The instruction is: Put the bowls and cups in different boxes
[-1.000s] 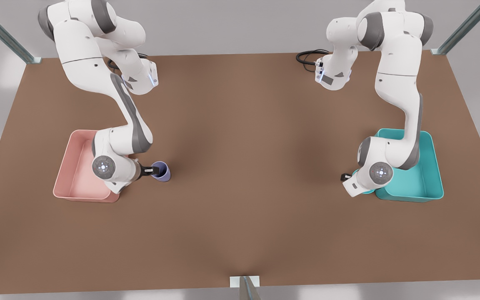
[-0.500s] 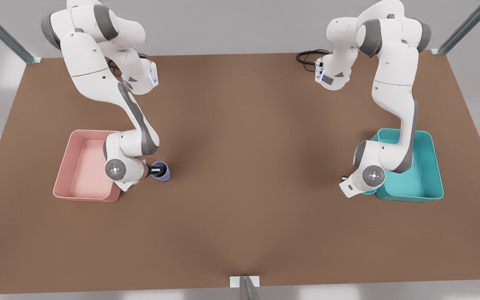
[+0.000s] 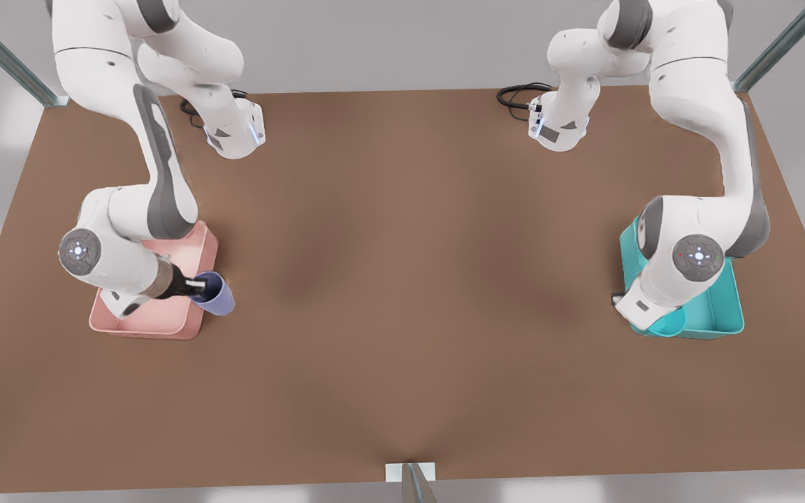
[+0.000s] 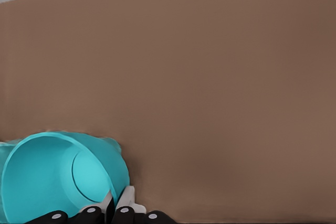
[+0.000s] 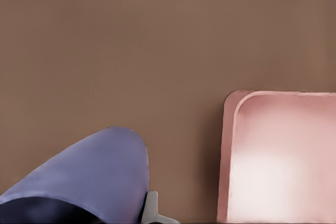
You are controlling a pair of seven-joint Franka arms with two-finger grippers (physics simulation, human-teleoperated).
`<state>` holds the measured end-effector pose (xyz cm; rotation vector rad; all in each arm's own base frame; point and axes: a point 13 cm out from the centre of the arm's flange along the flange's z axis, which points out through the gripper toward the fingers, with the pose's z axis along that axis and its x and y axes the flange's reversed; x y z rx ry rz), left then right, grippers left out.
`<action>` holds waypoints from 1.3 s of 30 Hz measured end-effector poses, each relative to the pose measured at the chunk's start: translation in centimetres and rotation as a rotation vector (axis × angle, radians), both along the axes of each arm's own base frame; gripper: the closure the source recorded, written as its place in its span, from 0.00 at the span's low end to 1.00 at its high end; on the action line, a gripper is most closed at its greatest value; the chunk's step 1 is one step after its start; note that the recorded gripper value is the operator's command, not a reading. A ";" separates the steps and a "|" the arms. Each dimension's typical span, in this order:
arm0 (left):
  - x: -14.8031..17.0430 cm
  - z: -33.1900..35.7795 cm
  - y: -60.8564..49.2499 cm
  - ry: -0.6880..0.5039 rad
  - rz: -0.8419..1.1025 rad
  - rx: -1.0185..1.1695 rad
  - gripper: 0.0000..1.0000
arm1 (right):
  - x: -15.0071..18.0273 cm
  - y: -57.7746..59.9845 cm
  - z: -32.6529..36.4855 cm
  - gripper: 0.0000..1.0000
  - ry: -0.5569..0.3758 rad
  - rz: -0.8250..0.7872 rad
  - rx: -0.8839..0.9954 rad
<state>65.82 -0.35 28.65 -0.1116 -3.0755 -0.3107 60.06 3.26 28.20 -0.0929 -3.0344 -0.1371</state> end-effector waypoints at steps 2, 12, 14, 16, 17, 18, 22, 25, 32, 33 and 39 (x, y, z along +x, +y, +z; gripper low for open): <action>-2.2 -0.2 6.2 0.064 0.114 0.021 0.79 | -0.6 -7.8 0.7 0.79 0.024 -0.052 -0.023; -13.6 -15.4 18.3 0.347 0.341 0.047 0.79 | -3.1 -18.2 -10.1 0.79 0.174 0.048 -0.027; -13.3 -16.6 18.8 0.333 0.344 0.045 0.79 | -2.8 -17.1 -12.5 0.79 0.174 0.099 -0.020; -13.0 -18.1 19.0 0.325 0.343 0.044 0.79 | -2.8 -16.1 -14.7 0.79 0.169 0.142 -0.014; -12.8 -18.5 19.1 0.315 0.342 0.044 0.47 | -2.7 -15.9 -15.7 0.79 0.164 0.156 -0.011; -12.5 -18.7 19.2 0.304 0.342 0.043 0.01 | -2.5 -15.9 -16.2 0.79 0.155 0.169 -0.010; -9.0 -13.8 18.2 0.207 0.326 0.033 0.00 | -1.6 -15.9 -16.7 0.00 0.115 0.209 -0.016; -1.5 4.0 9.1 0.035 0.219 -0.028 0.00 | -1.2 -16.5 -16.7 0.00 0.102 0.233 -0.046; -8.7 19.5 -3.0 0.074 0.094 -0.089 0.00 | -0.3 -14.9 -8.7 0.00 0.051 0.263 -0.037; -9.3 19.4 -2.8 0.099 0.098 -0.085 0.00 | 0.3 -14.3 -5.1 0.00 0.026 0.273 -0.037; -11.6 19.3 -4.0 0.185 0.082 -0.069 0.00 | 3.1 -2.0 10.6 0.00 -0.017 0.419 -0.056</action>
